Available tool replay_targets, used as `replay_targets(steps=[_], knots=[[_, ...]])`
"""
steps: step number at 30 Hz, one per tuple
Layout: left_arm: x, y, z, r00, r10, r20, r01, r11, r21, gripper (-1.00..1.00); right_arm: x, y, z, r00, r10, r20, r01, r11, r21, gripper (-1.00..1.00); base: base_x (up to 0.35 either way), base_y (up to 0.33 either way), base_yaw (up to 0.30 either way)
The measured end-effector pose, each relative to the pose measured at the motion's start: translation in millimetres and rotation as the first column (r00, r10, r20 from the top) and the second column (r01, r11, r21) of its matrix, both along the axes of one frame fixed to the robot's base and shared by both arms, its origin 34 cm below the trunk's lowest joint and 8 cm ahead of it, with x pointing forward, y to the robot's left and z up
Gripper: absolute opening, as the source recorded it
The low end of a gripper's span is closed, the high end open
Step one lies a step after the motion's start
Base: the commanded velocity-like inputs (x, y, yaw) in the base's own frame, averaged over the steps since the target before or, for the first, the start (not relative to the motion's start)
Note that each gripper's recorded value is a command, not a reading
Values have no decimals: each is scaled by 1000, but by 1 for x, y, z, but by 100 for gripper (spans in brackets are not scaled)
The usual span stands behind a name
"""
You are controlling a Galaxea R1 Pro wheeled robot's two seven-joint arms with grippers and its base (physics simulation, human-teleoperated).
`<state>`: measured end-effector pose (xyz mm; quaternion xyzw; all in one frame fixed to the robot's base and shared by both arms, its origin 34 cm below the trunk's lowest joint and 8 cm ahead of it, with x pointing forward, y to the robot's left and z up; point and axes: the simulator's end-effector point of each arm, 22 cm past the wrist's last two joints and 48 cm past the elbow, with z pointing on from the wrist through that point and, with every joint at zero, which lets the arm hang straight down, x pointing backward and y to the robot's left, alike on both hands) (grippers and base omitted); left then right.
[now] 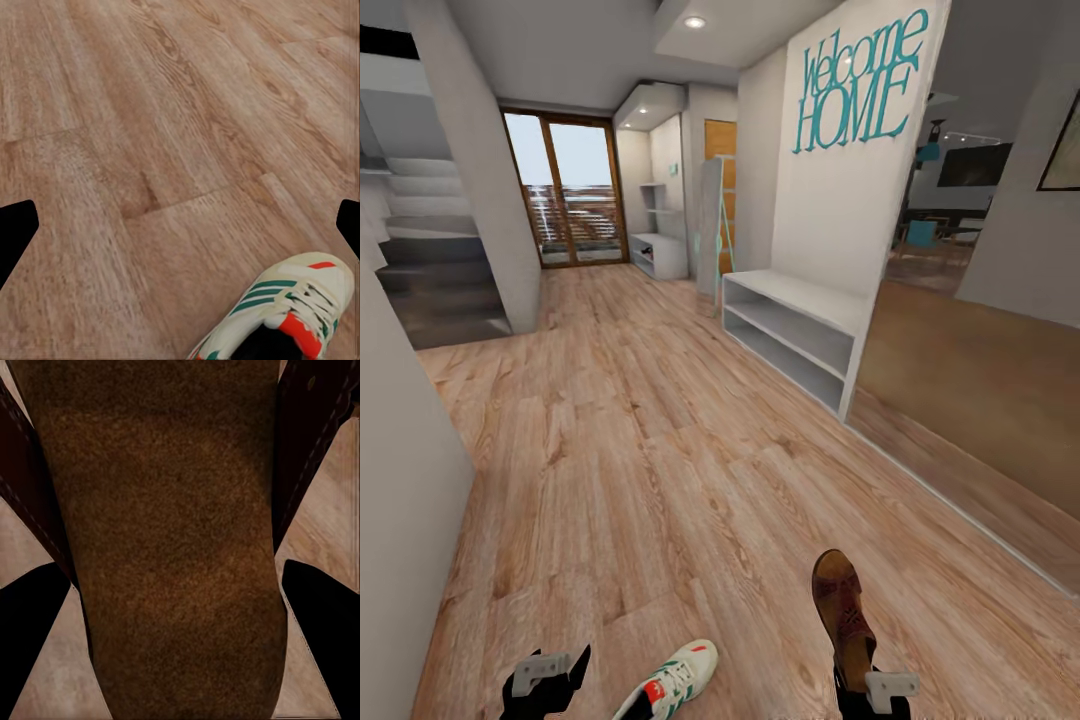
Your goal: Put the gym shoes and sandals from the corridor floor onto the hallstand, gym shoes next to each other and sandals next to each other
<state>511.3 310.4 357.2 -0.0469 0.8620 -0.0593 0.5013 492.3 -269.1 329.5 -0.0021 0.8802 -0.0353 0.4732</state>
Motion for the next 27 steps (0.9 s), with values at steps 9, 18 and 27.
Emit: replay_targets(steps=[9, 18, 27], knots=[[8, 10, 6, 1000, -1, 8, 1, 1000, 18, 100, 10, -2, 9, 1000, 3, 27, -3, 1000, -5, -100, 0, 0, -87], [6, 46, 6, 999, -45, -19, 47, 993, 111, 100, 59, -12, 61, 988, -2, 155, 7, 1000, -28, -100, 0, 0, -7], [27, 45, 3, 983, -142, -117, 161, 971, 175, 100, 137, -12, 117, 986, 9, 164, -5, 1000, -25, -100, 0, 0, 0]])
